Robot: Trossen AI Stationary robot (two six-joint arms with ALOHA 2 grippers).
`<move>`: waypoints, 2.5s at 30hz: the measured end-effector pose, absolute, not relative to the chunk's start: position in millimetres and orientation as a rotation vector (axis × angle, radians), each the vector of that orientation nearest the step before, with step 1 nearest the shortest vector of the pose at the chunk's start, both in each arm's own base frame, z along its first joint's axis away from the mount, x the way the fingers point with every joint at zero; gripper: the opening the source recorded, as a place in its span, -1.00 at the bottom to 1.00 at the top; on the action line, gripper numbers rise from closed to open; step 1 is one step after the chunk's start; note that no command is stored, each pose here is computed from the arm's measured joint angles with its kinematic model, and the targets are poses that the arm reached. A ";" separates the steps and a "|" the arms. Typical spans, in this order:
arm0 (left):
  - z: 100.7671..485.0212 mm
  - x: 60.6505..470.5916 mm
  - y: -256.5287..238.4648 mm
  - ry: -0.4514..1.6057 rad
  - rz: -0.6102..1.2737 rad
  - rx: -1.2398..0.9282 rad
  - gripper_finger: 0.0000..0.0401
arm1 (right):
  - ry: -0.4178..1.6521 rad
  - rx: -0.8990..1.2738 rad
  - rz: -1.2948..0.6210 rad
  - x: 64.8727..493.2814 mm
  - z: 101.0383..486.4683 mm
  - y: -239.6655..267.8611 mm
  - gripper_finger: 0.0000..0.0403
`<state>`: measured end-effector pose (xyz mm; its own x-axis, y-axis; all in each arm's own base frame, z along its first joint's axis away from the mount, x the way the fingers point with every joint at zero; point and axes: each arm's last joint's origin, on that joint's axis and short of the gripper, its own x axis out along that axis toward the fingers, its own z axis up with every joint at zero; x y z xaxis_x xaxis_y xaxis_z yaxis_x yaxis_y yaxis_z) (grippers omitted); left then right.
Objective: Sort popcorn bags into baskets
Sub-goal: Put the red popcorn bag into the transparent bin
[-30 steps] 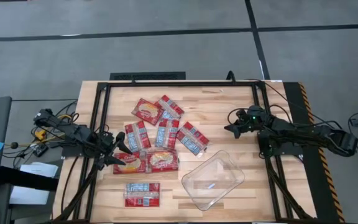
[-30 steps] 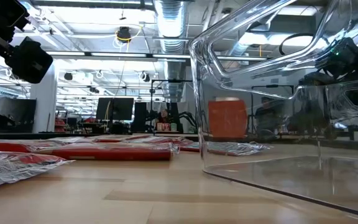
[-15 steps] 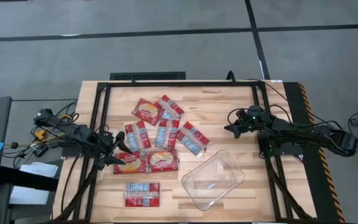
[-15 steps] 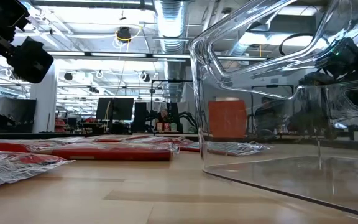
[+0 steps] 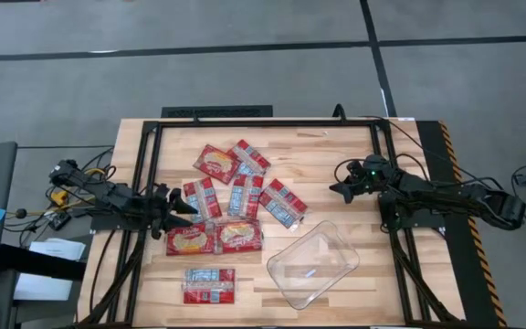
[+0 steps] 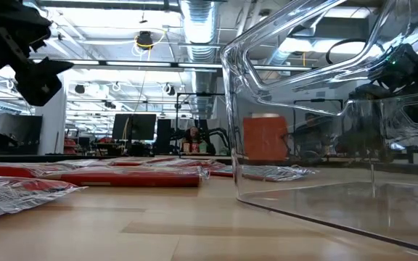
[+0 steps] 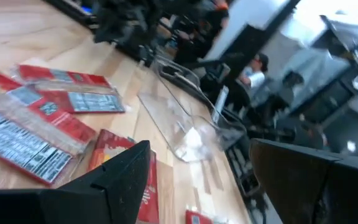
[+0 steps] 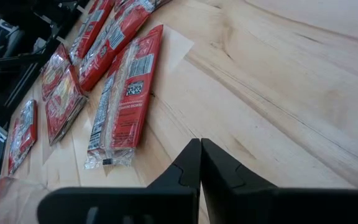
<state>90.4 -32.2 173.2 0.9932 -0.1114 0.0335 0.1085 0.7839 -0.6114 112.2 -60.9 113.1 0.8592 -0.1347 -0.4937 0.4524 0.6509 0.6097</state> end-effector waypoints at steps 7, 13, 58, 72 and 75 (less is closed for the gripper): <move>185.3 87.7 -17.6 -0.261 0.309 -0.739 0.31 | 0.432 0.798 -0.345 112.2 113.0 -60.9 -0.83; 206.9 80.6 -12.9 -0.495 0.292 -0.932 0.31 | 0.431 0.798 -0.345 112.2 113.1 -60.9 -0.82; 443.7 71.4 -4.6 -0.320 0.612 -0.612 0.31 | 0.435 0.801 -0.365 110.9 111.9 -63.0 -0.82; 433.3 73.2 -5.6 -0.269 0.612 -0.657 0.31 | 0.434 0.798 -0.364 111.0 112.1 -63.0 -0.86; 434.2 72.8 -5.1 -0.293 0.629 -0.691 0.31 | 0.434 0.798 -0.365 111.0 112.0 -63.0 -0.84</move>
